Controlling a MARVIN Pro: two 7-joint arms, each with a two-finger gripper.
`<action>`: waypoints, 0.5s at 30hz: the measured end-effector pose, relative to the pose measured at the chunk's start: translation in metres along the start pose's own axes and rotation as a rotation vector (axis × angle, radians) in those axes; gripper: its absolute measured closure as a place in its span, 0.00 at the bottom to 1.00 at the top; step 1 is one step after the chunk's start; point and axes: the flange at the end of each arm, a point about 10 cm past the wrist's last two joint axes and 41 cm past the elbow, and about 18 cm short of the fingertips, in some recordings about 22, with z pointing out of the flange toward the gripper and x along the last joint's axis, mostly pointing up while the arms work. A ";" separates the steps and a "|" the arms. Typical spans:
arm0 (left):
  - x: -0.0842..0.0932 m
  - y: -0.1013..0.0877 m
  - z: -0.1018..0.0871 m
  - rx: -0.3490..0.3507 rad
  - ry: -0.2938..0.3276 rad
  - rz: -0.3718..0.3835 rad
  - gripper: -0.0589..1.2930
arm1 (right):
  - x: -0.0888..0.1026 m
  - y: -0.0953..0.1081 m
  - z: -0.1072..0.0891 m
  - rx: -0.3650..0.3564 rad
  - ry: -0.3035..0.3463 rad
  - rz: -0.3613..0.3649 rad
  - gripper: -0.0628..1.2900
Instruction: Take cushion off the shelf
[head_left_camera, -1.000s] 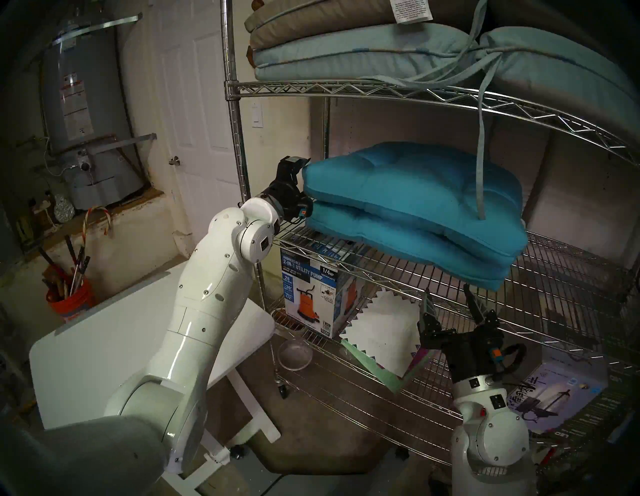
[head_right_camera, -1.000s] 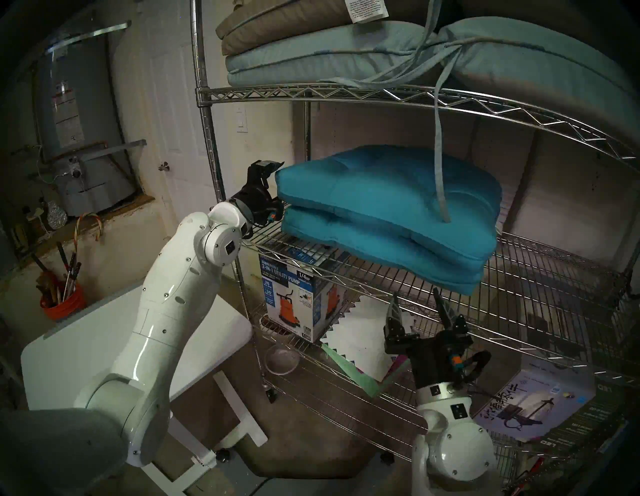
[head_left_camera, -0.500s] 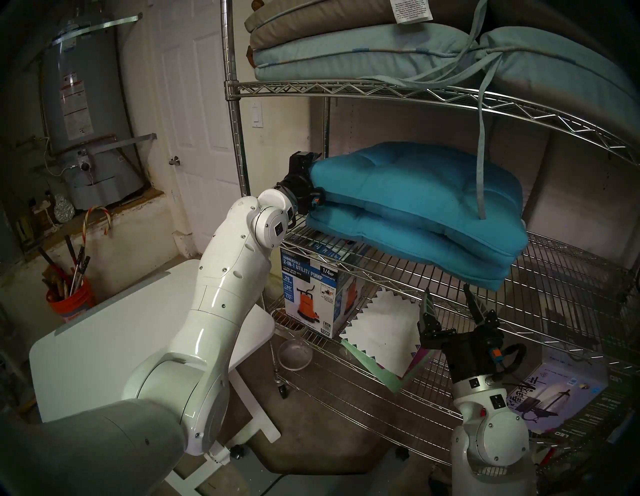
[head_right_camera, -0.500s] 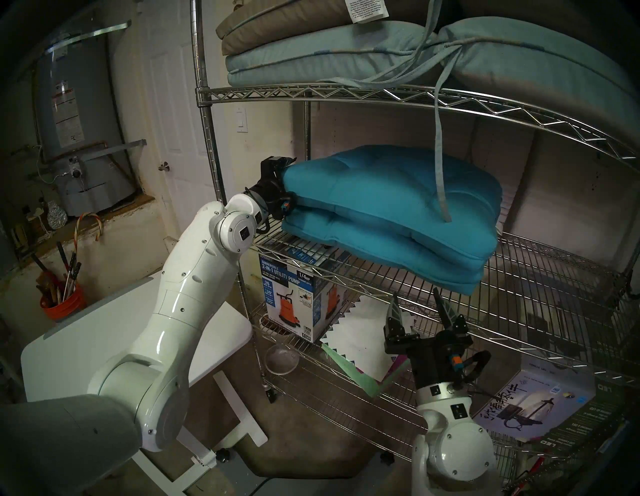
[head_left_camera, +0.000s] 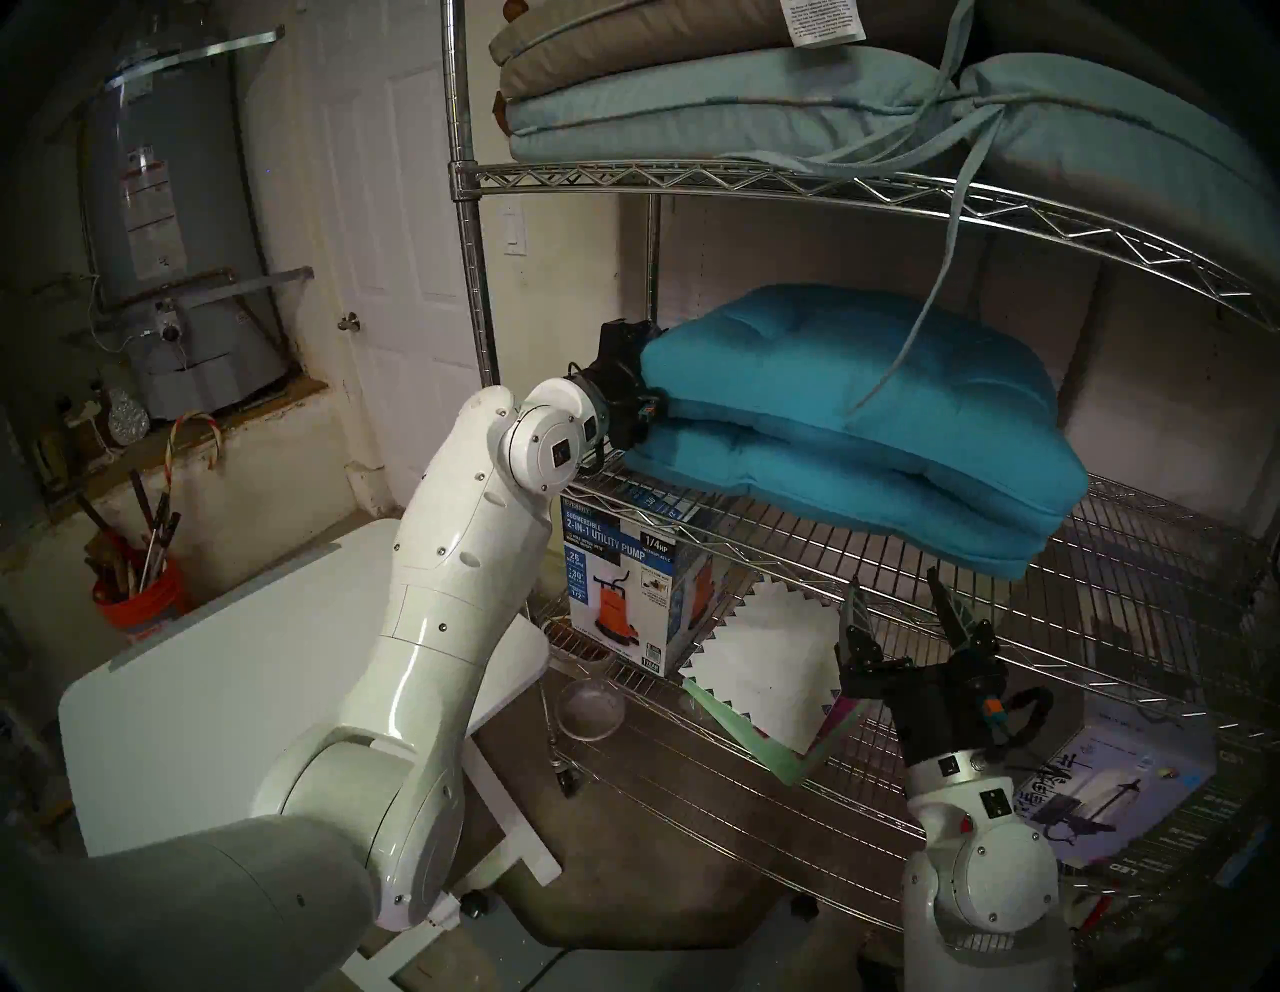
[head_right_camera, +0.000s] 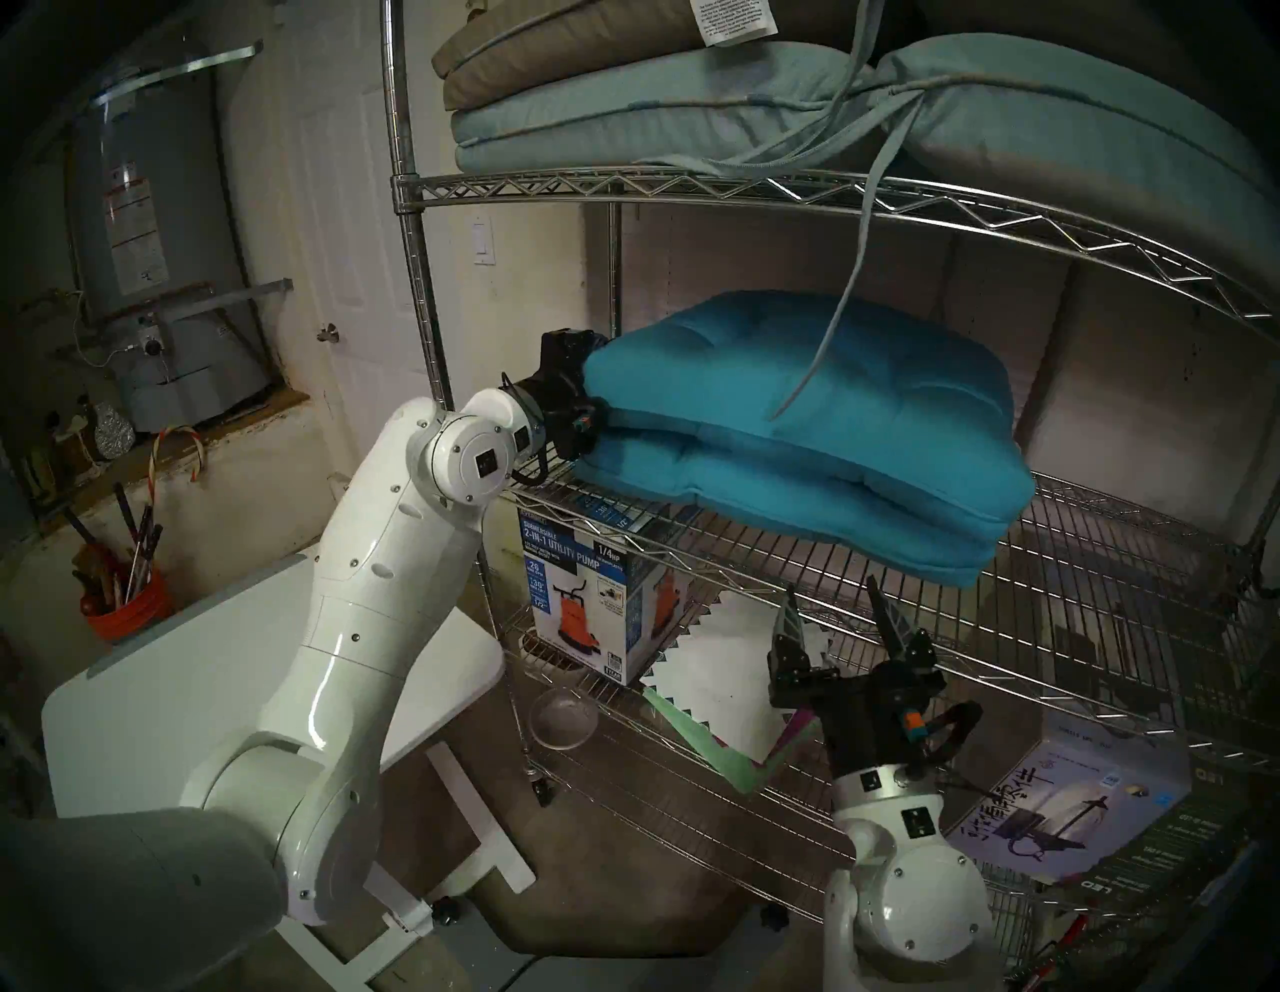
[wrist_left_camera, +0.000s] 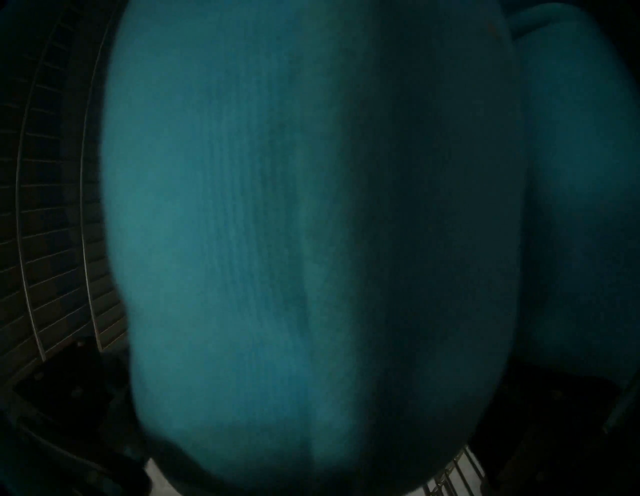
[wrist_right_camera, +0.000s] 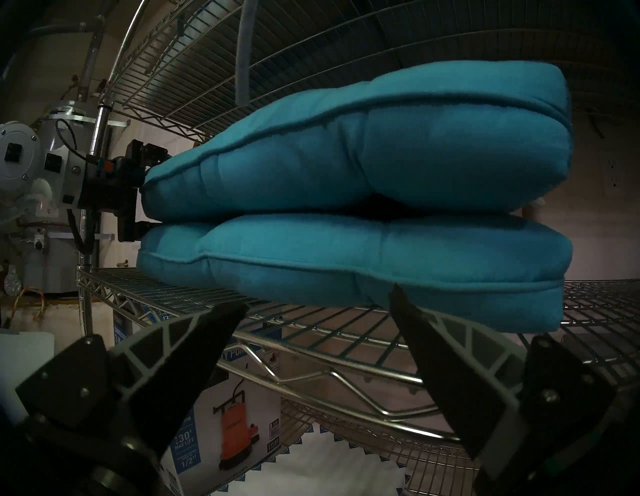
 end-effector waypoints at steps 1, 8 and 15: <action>0.001 0.000 -0.001 -0.003 0.001 -0.002 0.02 | 0.000 0.000 0.000 0.000 0.000 0.000 0.07; 0.005 0.001 -0.005 -0.017 -0.003 -0.019 0.02 | 0.000 0.000 0.000 0.000 0.000 0.000 0.07; 0.007 0.002 -0.006 -0.022 -0.004 -0.025 0.02 | 0.001 0.004 0.000 -0.002 -0.002 -0.021 0.07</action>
